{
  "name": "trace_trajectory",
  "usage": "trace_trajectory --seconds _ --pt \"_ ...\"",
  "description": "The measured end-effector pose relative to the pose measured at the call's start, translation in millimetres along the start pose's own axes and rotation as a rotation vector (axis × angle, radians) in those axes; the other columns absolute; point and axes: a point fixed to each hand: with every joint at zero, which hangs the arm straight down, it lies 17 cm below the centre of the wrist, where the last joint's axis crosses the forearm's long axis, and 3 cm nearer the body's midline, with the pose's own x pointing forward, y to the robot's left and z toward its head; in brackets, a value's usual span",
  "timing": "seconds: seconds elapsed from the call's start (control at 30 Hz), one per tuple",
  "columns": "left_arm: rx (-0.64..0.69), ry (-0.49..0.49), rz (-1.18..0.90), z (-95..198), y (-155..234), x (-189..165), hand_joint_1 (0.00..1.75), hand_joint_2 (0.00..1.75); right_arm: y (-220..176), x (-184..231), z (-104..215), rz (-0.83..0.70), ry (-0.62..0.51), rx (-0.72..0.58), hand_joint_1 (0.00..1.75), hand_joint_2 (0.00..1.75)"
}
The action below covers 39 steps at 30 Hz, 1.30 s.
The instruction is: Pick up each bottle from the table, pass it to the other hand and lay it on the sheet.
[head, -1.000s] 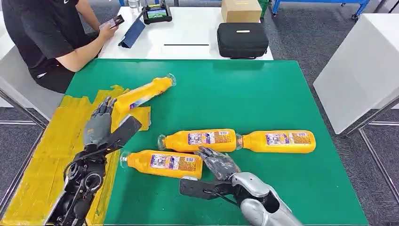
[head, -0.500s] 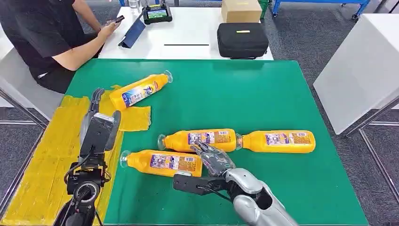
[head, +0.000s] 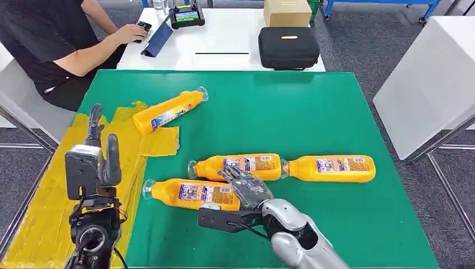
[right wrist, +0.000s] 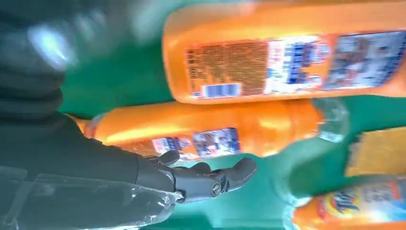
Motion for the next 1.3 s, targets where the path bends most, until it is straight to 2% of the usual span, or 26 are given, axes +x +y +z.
trace_trajectory --seconds 0.27,0.47,0.6,0.83,1.1,1.3 --pt "0.023 0.006 0.030 5 8 -4 0.00 0.00 16 20 -8 0.002 -0.020 0.043 0.00 1.75" --pt "0.041 0.010 0.044 12 15 -7 0.00 0.00 33 16 -8 0.033 -0.001 0.110 0.00 1.75" --pt "0.046 0.010 0.049 12 16 -7 0.00 0.00 42 17 -14 0.052 -0.042 0.160 0.00 1.75" --pt "0.053 0.012 0.046 11 19 -9 0.00 0.00 58 -6 -16 0.133 0.003 0.218 0.00 1.75" --pt "0.058 0.014 0.060 9 22 -9 0.00 0.00 89 -53 -19 0.337 0.060 0.292 0.00 1.75" --pt "0.063 0.009 0.063 8 24 -9 0.00 0.00 105 -73 -18 0.383 0.081 0.343 0.00 1.75"
